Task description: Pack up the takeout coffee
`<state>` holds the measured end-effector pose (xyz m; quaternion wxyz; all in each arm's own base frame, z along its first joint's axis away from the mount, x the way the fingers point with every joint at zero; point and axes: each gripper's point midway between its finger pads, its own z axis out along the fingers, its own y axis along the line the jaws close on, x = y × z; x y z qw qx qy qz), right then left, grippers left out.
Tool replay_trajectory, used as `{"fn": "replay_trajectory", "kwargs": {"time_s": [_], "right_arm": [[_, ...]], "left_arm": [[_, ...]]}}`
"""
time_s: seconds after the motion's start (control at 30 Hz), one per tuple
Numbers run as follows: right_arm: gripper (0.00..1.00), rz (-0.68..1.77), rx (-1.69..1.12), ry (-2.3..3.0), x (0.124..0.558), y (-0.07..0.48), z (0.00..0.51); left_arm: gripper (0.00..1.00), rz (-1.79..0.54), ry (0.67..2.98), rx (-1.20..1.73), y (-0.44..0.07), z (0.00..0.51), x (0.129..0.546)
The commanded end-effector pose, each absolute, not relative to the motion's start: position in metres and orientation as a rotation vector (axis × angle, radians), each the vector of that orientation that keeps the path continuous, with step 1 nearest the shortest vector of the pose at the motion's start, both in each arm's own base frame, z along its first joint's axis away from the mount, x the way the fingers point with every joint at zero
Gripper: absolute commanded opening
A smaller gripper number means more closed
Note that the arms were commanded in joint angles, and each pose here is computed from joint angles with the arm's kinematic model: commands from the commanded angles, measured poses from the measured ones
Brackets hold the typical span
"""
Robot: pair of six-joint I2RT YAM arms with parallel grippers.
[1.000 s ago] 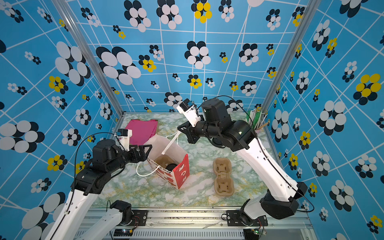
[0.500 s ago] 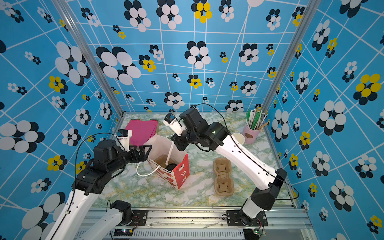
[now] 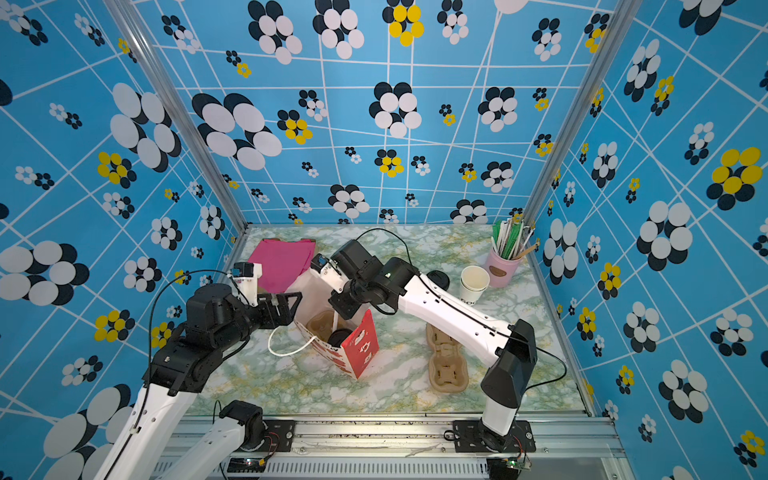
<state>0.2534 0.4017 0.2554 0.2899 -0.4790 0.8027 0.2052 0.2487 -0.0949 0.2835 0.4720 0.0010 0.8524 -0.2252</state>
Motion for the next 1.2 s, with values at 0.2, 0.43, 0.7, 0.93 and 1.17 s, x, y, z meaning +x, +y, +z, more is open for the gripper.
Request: {"fn": "replay_trajectory", "kwargs": {"time_s": [0.2,0.43,0.7,0.93,1.17], "right_arm": [[0.37,0.562,-1.252,2.121,0.253,0.408,0.265],[0.53,0.615,-1.213,2.039,0.249,0.406,0.301],[0.68,0.646,-1.12,1.895,0.247,0.393,0.358],[0.82,0.668,-0.998,1.719,0.24,0.37,0.41],[0.84,0.634,-0.937,1.684,0.24,0.353,0.414]], "left_arm": [[0.99,-0.535,2.061,-0.038,-0.087,0.283,0.25],[0.99,-0.531,2.055,-0.049,-0.085,0.285,0.249],[0.99,-0.534,2.043,-0.079,-0.081,0.287,0.25],[0.99,-0.523,2.009,-0.2,-0.064,0.294,0.253],[0.99,-0.627,1.99,-0.416,-0.039,0.294,0.267]]}}
